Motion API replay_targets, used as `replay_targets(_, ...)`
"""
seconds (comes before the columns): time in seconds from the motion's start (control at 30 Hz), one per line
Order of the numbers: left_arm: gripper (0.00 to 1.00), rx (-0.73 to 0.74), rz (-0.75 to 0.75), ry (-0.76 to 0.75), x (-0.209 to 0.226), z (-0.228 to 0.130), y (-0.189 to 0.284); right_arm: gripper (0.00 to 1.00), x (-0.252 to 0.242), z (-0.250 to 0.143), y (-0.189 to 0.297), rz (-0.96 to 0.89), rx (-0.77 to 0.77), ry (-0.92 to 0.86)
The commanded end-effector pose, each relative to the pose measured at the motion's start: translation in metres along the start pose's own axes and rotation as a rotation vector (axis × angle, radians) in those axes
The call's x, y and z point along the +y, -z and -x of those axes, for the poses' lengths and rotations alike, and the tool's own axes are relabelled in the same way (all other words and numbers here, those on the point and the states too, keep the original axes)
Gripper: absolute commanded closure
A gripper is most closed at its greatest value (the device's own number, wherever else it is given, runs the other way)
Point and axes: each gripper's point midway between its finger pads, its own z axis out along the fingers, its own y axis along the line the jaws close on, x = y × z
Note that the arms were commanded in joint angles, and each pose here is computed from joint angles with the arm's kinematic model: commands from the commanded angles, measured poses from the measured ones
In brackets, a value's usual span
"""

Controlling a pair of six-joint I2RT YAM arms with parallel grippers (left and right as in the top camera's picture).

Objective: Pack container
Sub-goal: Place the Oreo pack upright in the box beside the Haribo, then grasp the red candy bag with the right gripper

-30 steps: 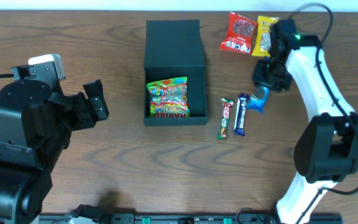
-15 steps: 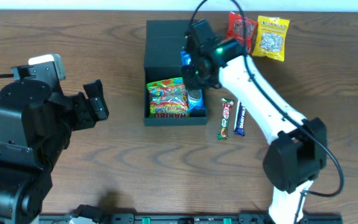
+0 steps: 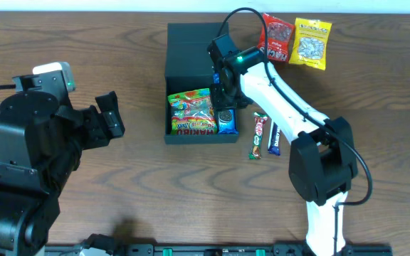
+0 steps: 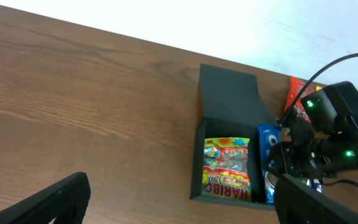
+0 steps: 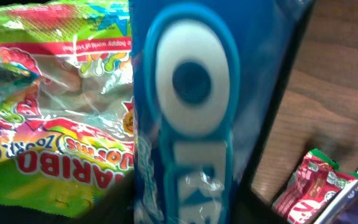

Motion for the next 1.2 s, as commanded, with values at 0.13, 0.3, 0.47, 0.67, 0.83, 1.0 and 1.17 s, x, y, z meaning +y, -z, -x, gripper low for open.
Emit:
replay_targets(0.13,0.05,-0.023,0.014,0.001,0.003,0.006,0.004,0.18,0.001,0.006,0.018,0.003,-0.032,-0.050)
replay_targets(0.3,0.05,-0.022,0.014,0.001,0.003,0.006,0.004,0.18,0.005,0.026,0.061,0.030,-0.143,-0.049)
replay_targets(0.47,0.05,-0.022,0.014,0.001,0.003,0.006,0.004,0.15,-0.017,0.065,0.117,-0.043,-0.371,-0.091)
replay_targets(0.67,0.05,-0.010,0.024,-0.001,0.003,0.005,-0.001,0.23,-0.068,0.113,0.130,-0.102,-0.537,-0.184)
replay_targets(0.83,0.05,0.023,0.035,-0.006,0.002,0.003,-0.013,0.26,-0.114,0.141,0.110,-0.134,-0.574,-0.248)
replay_targets(1.0,0.05,0.067,0.051,-0.014,0.000,-0.001,-0.031,0.30,-0.159,0.163,0.075,-0.166,-0.572,-0.320)
replay_targets(1.17,0.05,0.130,-0.005,-0.141,-0.015,-0.005,-0.058,0.30,-0.189,0.184,0.034,-0.171,-0.531,-0.355)
